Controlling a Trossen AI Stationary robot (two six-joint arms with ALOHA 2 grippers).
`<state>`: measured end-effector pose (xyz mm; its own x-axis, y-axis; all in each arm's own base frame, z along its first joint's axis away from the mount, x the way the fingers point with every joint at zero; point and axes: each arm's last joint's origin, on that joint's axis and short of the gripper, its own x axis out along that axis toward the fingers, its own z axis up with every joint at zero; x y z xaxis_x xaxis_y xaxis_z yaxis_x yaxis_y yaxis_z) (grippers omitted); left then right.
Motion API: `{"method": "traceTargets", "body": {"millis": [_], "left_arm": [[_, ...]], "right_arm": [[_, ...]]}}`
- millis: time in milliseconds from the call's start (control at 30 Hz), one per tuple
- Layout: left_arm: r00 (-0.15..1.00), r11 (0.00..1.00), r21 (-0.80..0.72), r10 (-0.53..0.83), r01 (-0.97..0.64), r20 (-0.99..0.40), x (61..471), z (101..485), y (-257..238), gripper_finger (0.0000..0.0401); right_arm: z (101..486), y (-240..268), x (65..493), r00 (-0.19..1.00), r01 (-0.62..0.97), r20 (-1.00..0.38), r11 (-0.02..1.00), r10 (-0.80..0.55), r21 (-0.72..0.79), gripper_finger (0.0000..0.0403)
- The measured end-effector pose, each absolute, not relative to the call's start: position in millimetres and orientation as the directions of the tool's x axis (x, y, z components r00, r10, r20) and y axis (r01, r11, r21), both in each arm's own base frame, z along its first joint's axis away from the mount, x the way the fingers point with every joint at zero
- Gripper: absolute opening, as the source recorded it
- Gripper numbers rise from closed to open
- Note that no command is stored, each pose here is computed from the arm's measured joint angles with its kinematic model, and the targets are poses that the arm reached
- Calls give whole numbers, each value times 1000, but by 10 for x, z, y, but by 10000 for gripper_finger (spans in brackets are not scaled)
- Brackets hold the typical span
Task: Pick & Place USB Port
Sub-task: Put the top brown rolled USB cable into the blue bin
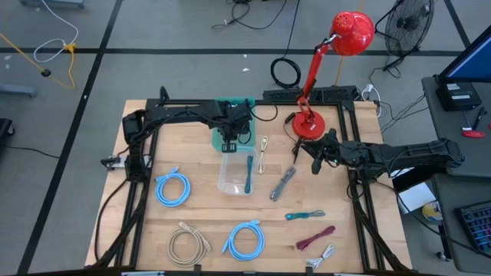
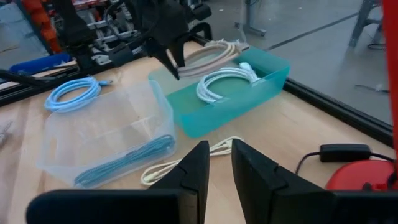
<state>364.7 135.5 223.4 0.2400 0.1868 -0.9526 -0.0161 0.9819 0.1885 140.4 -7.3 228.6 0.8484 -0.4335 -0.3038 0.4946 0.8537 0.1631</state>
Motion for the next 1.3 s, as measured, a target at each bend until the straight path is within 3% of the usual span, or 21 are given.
{"method": "traceTargets", "body": {"millis": [200,1300], "left_arm": [[283,984,175,176,-28,-943,3676,2199,1463,31],[205,997,58,66,-46,-976,3728,1695,1680,31]], "right_arm": [[2282,-76,1407,843,504,-306,849,-443,159,59],[2266,-74,1447,841,502,-312,853,-443,143,59]]}}
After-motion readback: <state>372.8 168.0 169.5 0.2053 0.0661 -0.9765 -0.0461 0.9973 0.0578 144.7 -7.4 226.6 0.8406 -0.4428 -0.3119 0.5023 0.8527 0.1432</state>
